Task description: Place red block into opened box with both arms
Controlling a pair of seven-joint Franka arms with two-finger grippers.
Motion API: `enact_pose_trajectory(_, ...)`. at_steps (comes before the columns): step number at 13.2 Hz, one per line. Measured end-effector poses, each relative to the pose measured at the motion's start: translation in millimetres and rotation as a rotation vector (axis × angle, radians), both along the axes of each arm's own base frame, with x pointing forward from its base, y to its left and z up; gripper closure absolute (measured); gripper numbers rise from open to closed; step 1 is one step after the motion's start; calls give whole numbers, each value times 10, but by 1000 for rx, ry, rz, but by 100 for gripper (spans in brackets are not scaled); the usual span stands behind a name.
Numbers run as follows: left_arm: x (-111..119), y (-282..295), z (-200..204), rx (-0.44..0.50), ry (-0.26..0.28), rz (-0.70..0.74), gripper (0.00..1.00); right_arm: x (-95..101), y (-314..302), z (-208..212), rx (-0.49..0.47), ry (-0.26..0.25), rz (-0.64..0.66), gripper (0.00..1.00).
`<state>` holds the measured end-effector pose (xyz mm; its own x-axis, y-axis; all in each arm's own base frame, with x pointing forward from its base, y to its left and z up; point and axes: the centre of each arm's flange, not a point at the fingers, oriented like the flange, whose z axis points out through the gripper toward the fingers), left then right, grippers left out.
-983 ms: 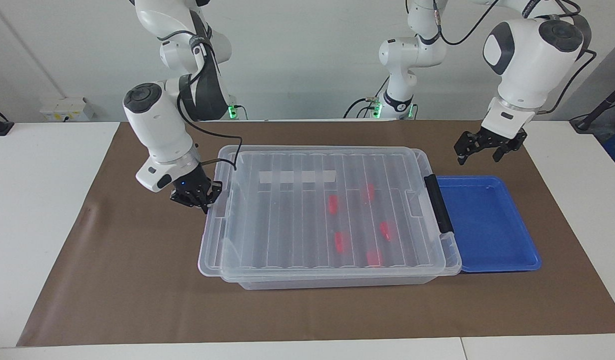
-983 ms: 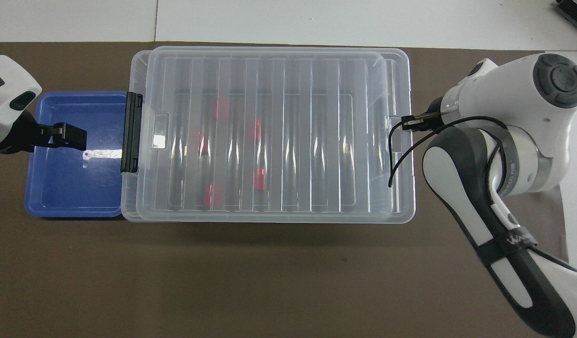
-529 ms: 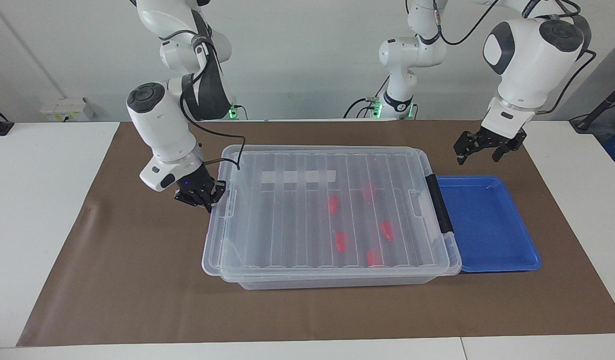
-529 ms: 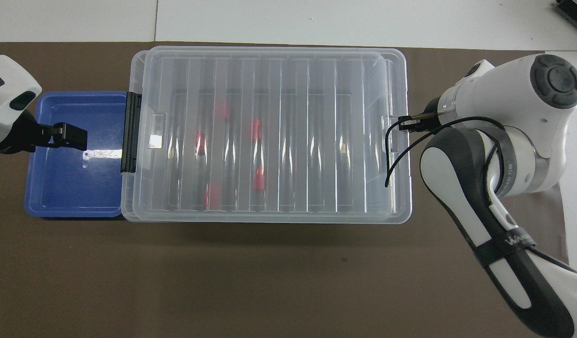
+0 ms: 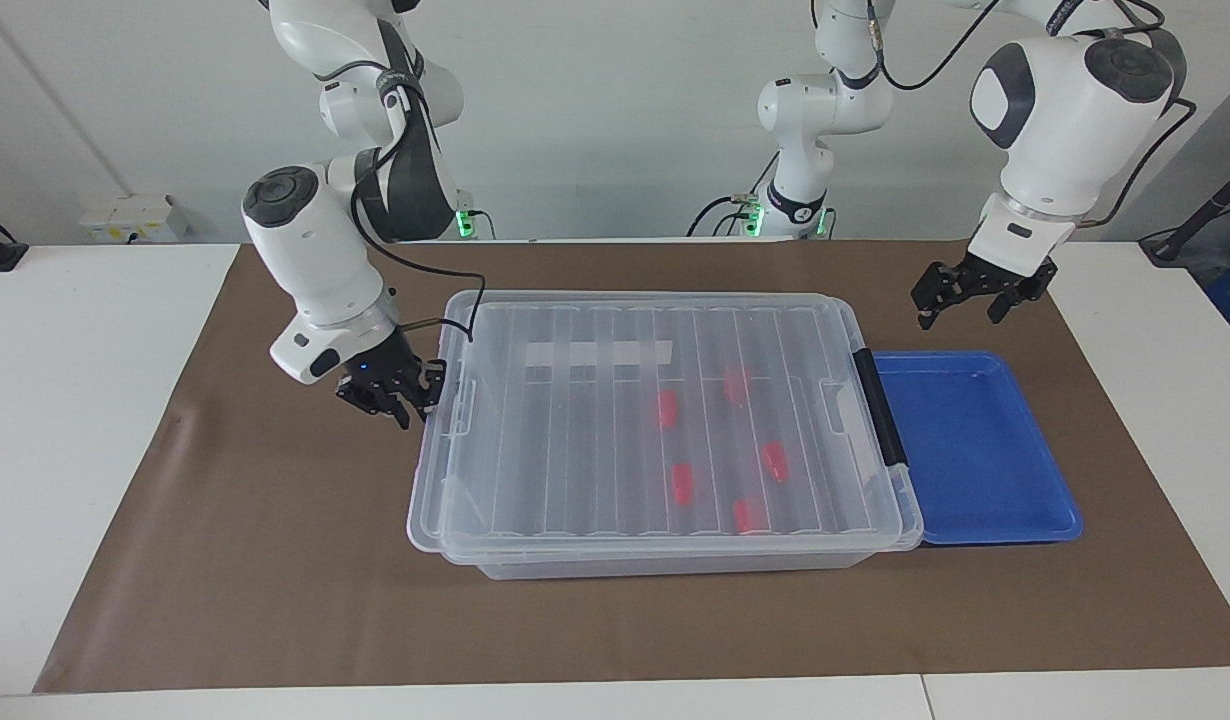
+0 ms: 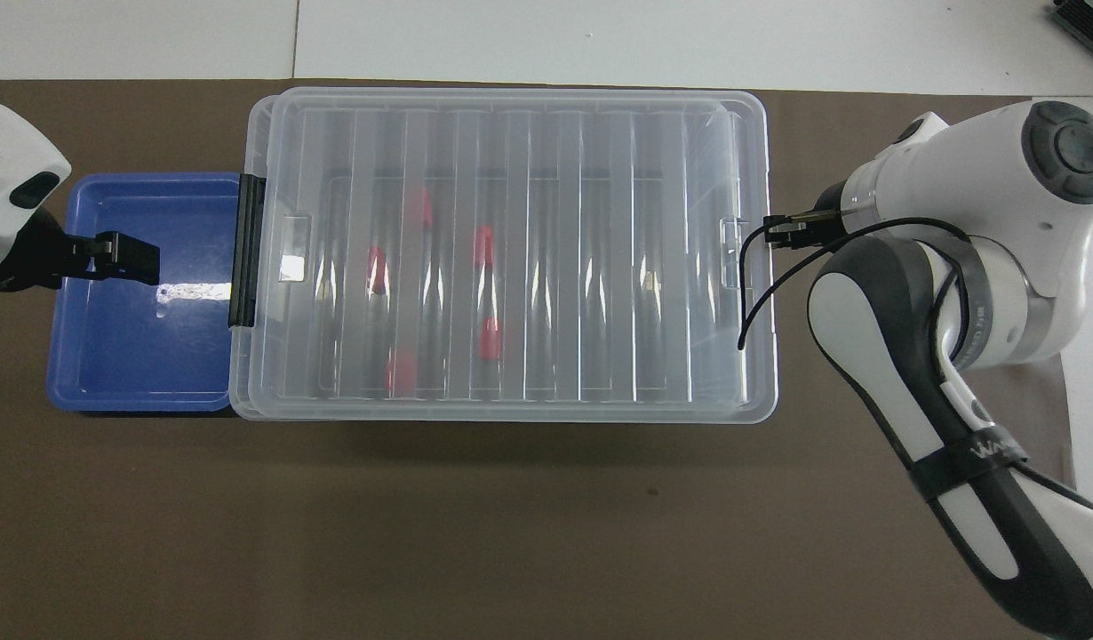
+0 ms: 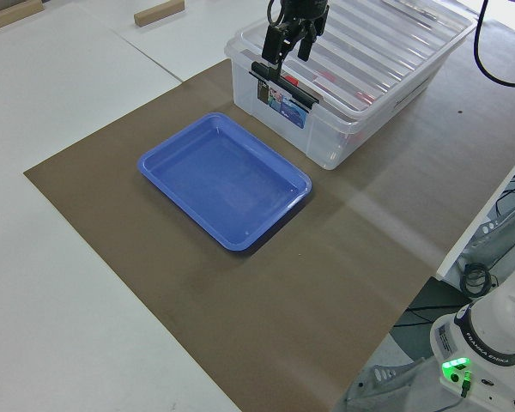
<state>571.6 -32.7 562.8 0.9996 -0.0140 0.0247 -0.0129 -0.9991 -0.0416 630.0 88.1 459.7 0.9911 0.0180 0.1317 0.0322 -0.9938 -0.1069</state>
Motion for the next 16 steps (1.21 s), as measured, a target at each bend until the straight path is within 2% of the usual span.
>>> enact_pose_trajectory(3, -2, -2, 5, 0, -1, 0, 0, -30, -263, 274, -122, -7, -59, 22)
enact_pose_trajectory(5, -5, -5, 11, -2, -2, 0, 0, -114, -407, 561, -152, 13, -91, 1)
enact_pose_trajectory(8, -12, -30, 24, -30, -2, 4, 0, -365, -801, 1073, -149, 55, -154, 0)
enact_pose_trajectory(12, -22, -34, 47, -34, -6, 5, 0, -827, -1005, 1645, -146, 168, -168, 0)
enact_pose_trajectory(13, -22, -34, 47, -34, -6, 5, 0, -882, -1016, 1672, -146, 185, -165, 0)
enact_pose_trajectory(16, -22, -34, 47, -34, -6, 5, 0, -886, -1044, 1608, -150, 205, -115, 0)
